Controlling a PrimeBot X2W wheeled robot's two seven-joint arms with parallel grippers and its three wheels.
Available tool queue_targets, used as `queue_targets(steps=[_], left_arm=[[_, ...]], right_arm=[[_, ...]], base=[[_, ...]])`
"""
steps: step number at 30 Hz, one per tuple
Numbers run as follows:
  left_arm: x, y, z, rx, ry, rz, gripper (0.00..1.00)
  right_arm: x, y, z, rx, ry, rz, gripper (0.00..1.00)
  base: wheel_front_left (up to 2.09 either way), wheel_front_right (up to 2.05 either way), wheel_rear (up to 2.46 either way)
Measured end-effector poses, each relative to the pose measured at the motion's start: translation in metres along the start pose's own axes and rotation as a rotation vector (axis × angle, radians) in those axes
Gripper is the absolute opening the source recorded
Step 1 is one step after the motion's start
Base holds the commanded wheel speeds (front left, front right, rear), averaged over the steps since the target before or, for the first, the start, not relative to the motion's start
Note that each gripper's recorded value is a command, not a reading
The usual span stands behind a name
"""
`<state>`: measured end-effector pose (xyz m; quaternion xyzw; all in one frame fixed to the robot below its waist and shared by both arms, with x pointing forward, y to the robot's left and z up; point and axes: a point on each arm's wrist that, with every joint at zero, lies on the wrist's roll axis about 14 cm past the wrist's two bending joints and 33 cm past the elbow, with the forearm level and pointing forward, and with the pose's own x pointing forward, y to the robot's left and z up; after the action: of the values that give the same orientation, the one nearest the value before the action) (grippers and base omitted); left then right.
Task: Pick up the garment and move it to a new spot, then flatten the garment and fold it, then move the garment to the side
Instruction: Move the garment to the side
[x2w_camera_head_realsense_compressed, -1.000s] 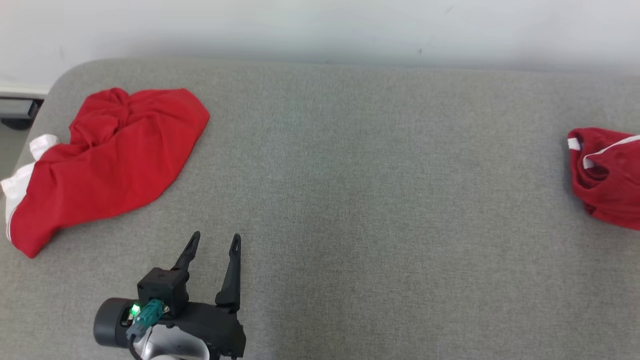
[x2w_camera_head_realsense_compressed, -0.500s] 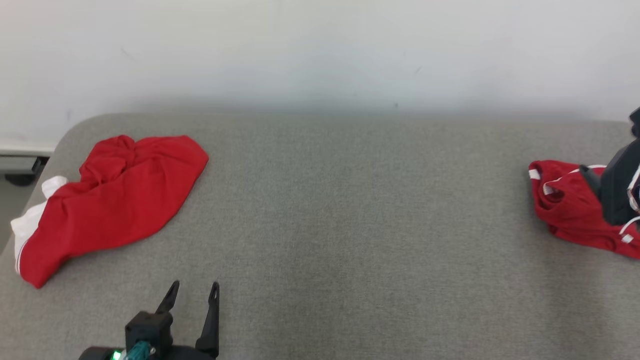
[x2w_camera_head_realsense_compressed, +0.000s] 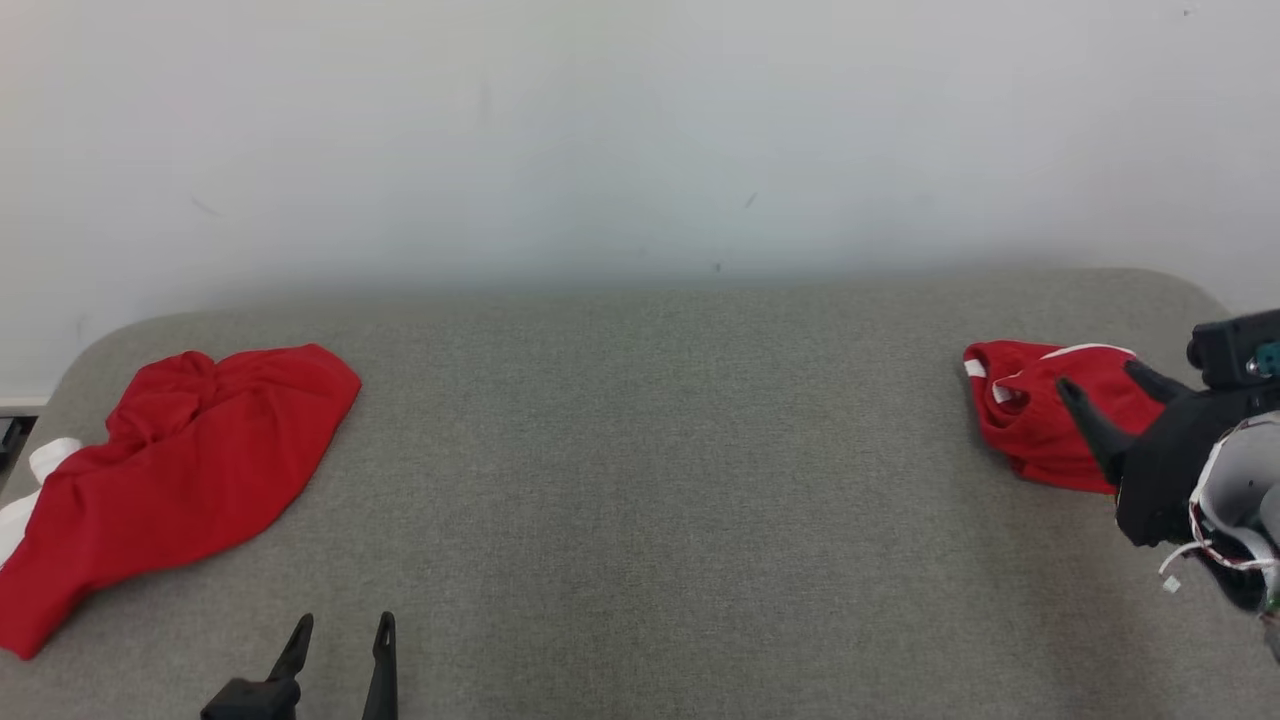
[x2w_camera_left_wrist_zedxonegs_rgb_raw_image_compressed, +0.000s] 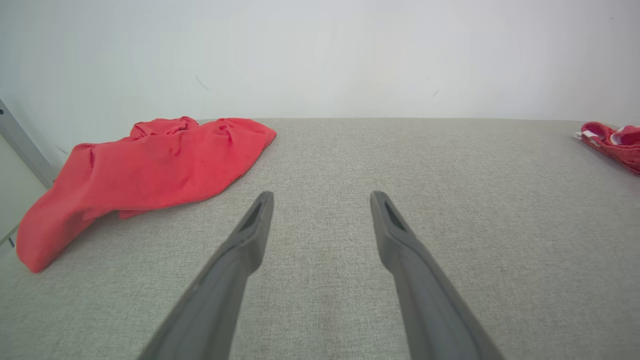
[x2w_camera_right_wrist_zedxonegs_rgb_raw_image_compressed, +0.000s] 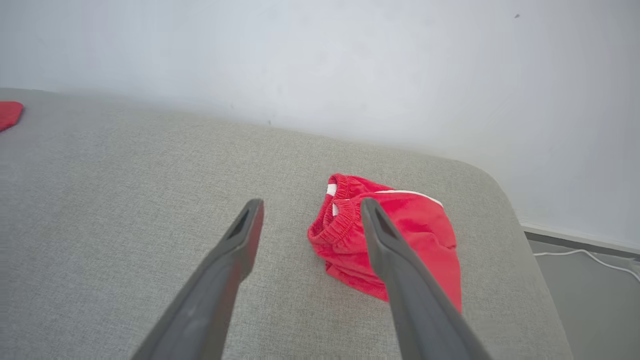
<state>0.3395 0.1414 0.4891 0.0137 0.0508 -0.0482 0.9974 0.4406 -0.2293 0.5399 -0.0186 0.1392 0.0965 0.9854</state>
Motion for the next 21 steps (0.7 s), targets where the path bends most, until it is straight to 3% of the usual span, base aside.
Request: queue_targets(steps=[12, 21], left_arm=[[0.006, -0.008, 0.01, 0.0, -0.017, -0.022, 1.0], [0.007, 0.005, 0.015, 0.024, -0.027, 0.015, 1.0]], right_arm=[[-0.041, 0.009, -0.017, 0.166, -0.203, -0.063, 1.0], [-0.06, 0.02, -0.034, 0.181, -0.28, -0.089, 1.0]], base=[[0.0, 0.0, 0.0], [0.0, 0.0, 0.0]])
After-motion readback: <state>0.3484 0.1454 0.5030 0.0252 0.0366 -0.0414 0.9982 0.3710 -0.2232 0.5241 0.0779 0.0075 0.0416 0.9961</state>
